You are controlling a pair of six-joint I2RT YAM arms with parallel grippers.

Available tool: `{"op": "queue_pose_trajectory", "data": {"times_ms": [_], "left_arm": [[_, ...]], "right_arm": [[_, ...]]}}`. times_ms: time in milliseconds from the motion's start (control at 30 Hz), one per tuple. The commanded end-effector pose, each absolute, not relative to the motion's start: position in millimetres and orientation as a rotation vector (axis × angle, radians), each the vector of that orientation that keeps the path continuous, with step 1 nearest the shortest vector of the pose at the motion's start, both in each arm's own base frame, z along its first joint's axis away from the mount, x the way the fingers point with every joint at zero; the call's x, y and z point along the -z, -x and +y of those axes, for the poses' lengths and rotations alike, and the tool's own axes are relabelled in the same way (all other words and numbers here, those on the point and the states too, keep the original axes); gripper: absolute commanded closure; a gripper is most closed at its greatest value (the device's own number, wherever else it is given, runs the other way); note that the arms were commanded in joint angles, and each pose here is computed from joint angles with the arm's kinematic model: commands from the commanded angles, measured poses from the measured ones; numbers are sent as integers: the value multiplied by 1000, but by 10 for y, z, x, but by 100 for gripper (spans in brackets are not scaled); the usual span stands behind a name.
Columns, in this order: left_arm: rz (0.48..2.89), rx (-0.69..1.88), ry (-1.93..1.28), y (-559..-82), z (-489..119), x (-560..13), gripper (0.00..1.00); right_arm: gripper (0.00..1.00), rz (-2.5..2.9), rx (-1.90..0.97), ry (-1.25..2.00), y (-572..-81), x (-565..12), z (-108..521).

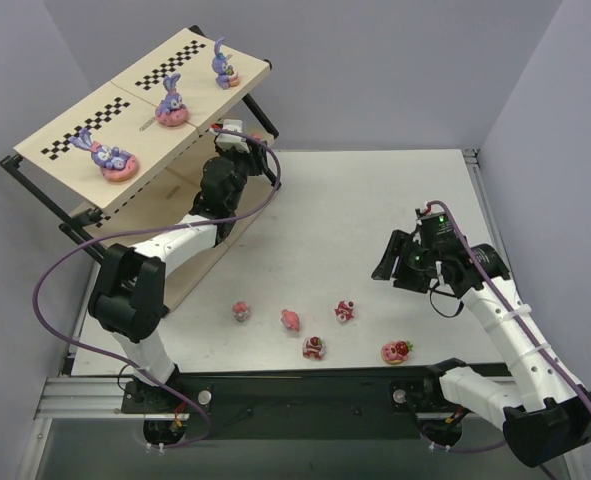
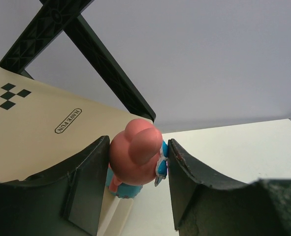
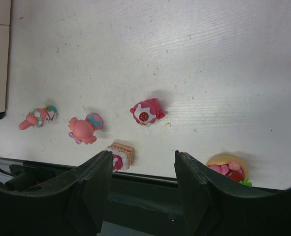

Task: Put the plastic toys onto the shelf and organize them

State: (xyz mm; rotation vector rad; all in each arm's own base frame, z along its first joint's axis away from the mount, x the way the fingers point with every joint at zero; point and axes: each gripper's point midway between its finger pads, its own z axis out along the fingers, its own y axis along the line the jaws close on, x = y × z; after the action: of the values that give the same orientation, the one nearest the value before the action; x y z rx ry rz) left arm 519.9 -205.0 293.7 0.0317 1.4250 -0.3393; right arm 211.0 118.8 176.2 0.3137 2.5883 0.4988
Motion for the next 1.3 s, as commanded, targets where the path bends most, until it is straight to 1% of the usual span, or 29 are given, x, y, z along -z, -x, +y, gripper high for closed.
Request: {"op": "queue_pose_trajectory", "data": {"times_ms": [0, 300, 400, 433, 600, 633, 700, 767, 800, 833, 900, 933, 1000, 1033, 1100, 1133, 1167, 1200, 1267], "left_arm": [[1322, 321, 45, -5268, -1870, -3296, 100], [1367, 379, -26, -5181, -2000, -3319, 100], [1388, 418, -61, -5081, -2059, -3286, 100], [1374, 436, -67, -5014, -2074, -3368, 100], [1388, 514, -143, -4769, -2182, -3398, 100], [1414, 521, -146, -4729, -2192, -3326, 100], [1409, 575, -205, -4562, -2298, -3394, 100], [1435, 622, -244, -4416, -2392, -3335, 100], [1424, 653, -270, -4306, -2434, -3419, 100], [1462, 685, -283, -4229, -2480, -3367, 100], [1460, 745, -333, -4002, -2600, -3511, 100], [1517, 772, -352, -3896, -2656, -3427, 100], [1507, 836, -409, -3638, -2785, -3631, 100], [1573, 859, -418, -3541, -2817, -3561, 100], [1576, 940, -463, -3311, -2897, -3755, 100], [1624, 975, -472, -3213, -2914, -3725, 100], [1671, 1007, -487, -3108, -2929, -3688, 100], [1656, 1043, -497, -3005, -2922, -3830, 100], [1700, 1092, -501, -2848, -2911, -3858, 100]], "right_arm": [[46, 2572, -515, -300, -2094, -1777, 1185], [46, 2541, -554, -256, -2180, -1869, 1252], [44, 2506, -588, -228, -2240, -1953, 1302], [44, 2497, -599, -223, -2255, -1974, 1318], [40, 2408, -665, -158, -2388, -2166, 1422], [39, 2399, -676, -144, -2398, -2184, 1442], [37, 2349, -709, -105, -2454, -2287, 1494], [35, 2296, -765, -57, -2498, -2405, 1587], [33, 2269, -778, -22, -2506, -2453, 1617], [32, 2227, -818, 39, -2507, -2536, 1709], [27, 2153, -829, 145, -2497, -2657, 1790], [25, 2091, -841, 203, -2516, -2772, 1866], [19, 2019, -850, 334, -2440, -2903, 2047], [18, 1964, -833, 409, -2446, -2986, 2116], [18, 1907, -823, 506, -2421, -3112, 2288], [18, 1871, -809, 529, -2461, -3171, 2325], [19, 1853, -811, 548, -2488, -3221, 2382], [20, 1833, -810, 561, -2505, -3255, 2408], [24, 1758, -802, 583, -2550, -3376, 2463]]}}
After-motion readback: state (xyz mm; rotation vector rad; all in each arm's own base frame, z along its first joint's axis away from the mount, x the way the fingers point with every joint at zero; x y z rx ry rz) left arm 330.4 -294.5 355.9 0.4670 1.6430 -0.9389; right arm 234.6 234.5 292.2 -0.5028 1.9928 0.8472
